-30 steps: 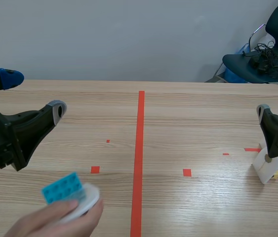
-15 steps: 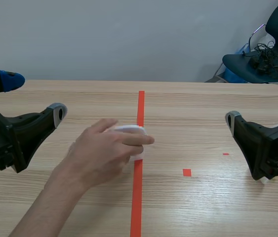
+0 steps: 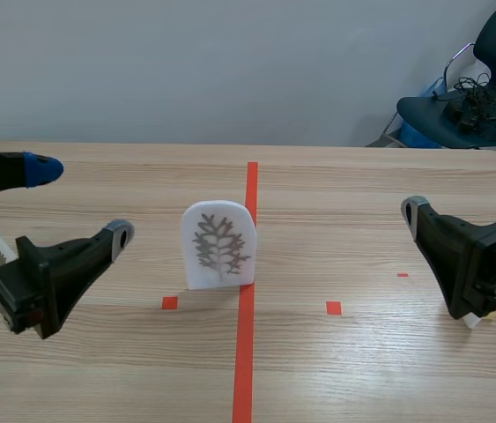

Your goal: Do the leaf sorting experiment

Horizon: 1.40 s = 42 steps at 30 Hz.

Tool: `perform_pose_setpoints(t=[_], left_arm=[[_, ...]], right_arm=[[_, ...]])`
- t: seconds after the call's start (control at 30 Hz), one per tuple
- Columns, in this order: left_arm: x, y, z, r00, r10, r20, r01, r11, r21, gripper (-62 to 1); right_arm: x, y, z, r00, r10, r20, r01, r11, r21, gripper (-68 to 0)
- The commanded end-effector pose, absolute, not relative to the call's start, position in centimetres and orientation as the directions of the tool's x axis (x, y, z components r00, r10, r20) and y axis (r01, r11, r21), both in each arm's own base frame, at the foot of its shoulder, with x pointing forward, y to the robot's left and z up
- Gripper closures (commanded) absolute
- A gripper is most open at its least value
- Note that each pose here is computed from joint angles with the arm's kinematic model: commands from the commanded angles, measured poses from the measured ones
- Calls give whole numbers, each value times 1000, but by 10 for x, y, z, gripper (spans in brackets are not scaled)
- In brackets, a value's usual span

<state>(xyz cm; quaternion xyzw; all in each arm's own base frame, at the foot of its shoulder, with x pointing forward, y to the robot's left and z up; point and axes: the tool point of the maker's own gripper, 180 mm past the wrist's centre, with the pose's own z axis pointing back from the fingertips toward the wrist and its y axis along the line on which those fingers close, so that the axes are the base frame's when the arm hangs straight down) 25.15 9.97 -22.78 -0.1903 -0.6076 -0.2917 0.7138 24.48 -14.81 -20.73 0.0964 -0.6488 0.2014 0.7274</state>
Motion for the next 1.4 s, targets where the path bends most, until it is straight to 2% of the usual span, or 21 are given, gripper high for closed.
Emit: perform_pose_setpoints(t=[0.0, 0.1, 0.2, 0.37, 0.57, 0.77, 0.83, 1.03, 1.1, 1.2, 1.37], left_arm=[[254, 101, -240, 120, -163, 979, 644, 764, 48, -623], [259, 104, -269, 154, -190, 970, 648, 760, 46, -623], [269, 106, -290, 156, -178, 972, 648, 761, 35, -623], [293, 98, -324, 153, -204, 967, 667, 743, 52, -623], [314, 57, -340, 121, -198, 973, 722, 690, 51, -623], [321, 23, -339, 109, -173, 979, 754, 656, 32, -623], [325, 19, -337, 100, -167, 981, 742, 669, 38, -536], [327, 17, -336, 94, -160, 983, 729, 683, 42, -164], [327, 17, -336, 94, -161, 983, 729, 683, 42, -87], [325, 15, -335, 95, -155, 983, 736, 676, 36, -40], [316, 10, -310, 68, -115, 991, 767, 641, 22, -40]], right_arm=[[249, -149, -201, 49, 161, 986, -409, 904, -127, -679], [249, -149, -201, 49, 161, 986, -409, 904, -127, -679], [249, -149, -201, 49, 161, 986, -409, 904, -127, -679], [249, -149, -201, 49, 160, 986, -408, 904, -127, -679], [248, -150, -201, 53, 141, 989, -392, 914, -109, -679], [248, -150, -202, 53, 138, 989, -389, 915, -107, -679], [248, -150, -202, 53, 138, 989, -389, 915, -107, -679], [248, -150, -202, 53, 138, 989, -389, 915, -107, -679], [248, -150, -202, 53, 138, 989, -389, 915, -107, -679], [248, -150, -202, 53, 138, 989, -389, 915, -107, -679], [248, -150, -202, 53, 138, 989, -389, 915, -107, -679]])
